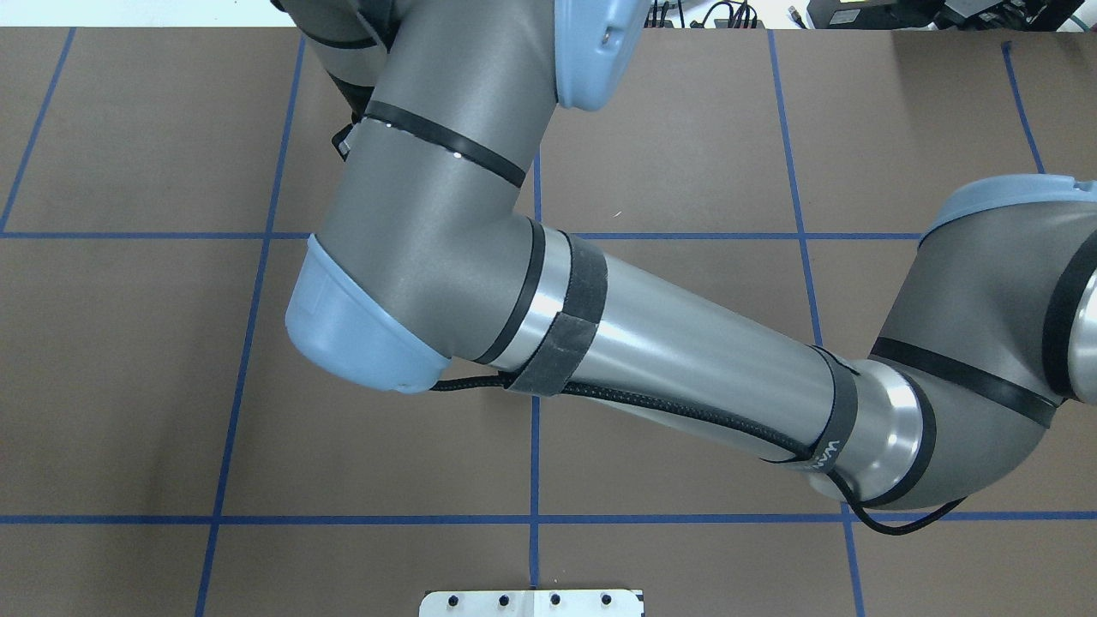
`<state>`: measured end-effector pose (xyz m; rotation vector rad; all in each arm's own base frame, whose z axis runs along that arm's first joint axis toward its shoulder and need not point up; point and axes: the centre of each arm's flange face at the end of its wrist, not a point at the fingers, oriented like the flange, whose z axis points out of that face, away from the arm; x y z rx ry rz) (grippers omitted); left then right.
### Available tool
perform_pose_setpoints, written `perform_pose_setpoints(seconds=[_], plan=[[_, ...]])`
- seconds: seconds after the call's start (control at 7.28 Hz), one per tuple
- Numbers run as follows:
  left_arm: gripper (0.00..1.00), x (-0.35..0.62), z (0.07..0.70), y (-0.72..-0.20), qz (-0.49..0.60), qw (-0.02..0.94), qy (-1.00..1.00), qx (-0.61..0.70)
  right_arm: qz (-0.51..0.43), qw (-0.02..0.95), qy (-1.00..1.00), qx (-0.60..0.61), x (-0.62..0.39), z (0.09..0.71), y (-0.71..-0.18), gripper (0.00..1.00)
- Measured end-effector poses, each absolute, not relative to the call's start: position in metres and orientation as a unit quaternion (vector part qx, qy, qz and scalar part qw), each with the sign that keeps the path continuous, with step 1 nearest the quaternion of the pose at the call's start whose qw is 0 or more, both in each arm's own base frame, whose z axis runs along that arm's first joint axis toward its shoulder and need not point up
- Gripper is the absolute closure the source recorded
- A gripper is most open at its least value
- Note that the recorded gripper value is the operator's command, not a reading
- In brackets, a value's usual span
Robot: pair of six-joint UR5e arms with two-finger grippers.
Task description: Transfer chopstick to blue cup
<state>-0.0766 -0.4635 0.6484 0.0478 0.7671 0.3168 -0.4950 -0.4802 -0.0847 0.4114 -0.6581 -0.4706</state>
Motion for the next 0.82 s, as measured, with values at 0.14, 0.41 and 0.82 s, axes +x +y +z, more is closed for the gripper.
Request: perform_pose_setpoints(seconds=[0.14,0.41,0.82], plan=[[0.0,-0.077,0.65,-0.461,0.153,0.915,0.373,0.022,-0.23,0.899,-0.313,0.202,-0.503,-0.076,-0.481,1.0],[0.0,-0.076,0.653,-0.455,0.152,0.915,0.374,0.018,-0.232,0.891,-0.317,0.228,-0.516,-0.054,-0.489,1.0],[0.0,-0.076,0.656,-0.451,0.151,0.915,0.374,0.016,-0.233,0.894,-0.307,0.226,-0.527,-0.016,-0.493,1.0]])
